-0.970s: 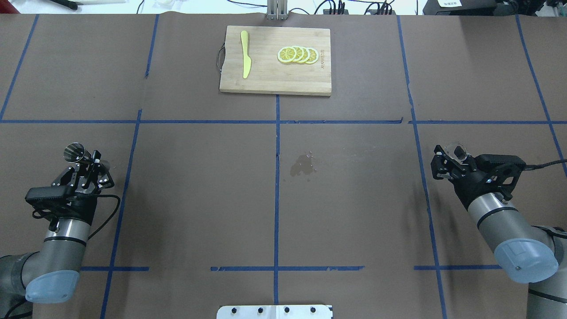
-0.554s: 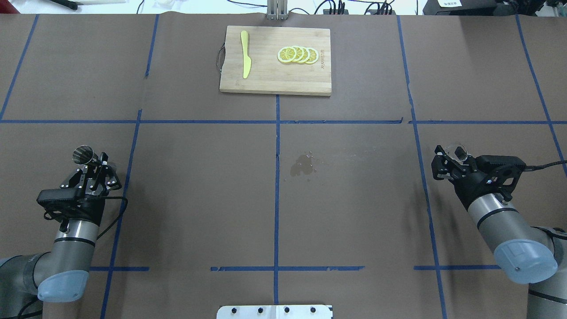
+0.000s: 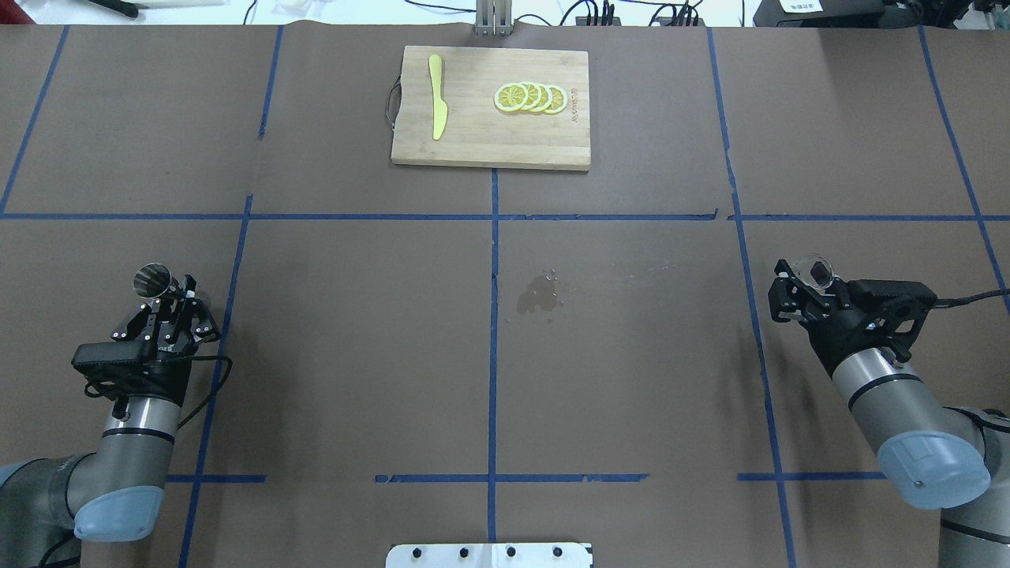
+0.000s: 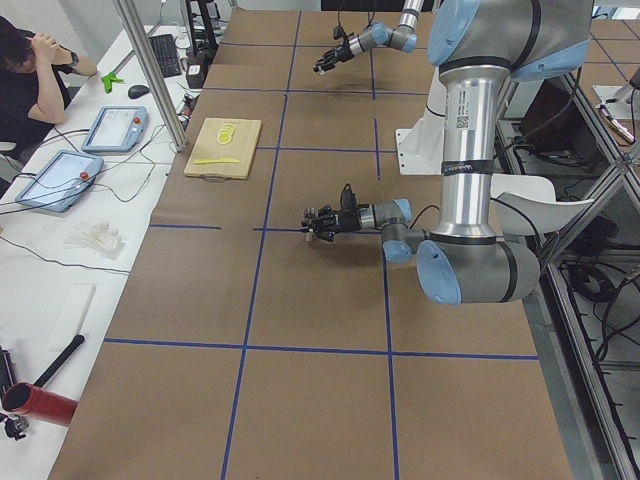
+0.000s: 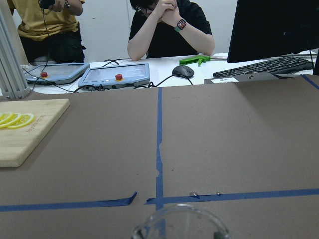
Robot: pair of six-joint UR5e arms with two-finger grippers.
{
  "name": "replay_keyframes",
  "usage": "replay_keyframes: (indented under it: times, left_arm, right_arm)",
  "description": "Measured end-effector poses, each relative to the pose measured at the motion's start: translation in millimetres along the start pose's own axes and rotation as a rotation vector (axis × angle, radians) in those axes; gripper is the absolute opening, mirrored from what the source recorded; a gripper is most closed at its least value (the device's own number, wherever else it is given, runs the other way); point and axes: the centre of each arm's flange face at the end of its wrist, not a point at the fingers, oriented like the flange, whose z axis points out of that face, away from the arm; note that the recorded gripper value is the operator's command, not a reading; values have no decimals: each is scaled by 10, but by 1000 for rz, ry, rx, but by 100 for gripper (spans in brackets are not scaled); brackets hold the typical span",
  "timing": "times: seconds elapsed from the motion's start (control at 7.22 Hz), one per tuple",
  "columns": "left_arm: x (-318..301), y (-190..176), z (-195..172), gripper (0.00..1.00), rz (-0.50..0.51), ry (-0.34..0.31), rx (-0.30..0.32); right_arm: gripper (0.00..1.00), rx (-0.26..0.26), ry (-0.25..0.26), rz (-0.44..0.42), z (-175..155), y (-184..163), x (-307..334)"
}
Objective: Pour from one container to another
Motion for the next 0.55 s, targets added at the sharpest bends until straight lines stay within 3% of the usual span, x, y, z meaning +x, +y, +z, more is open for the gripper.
replay_keyframes:
  times: [0.55]
  left_arm:
    - [22, 69, -66, 36, 10, 12, -17]
  right_arm:
    - [0, 7, 2, -8, -7, 32, 4]
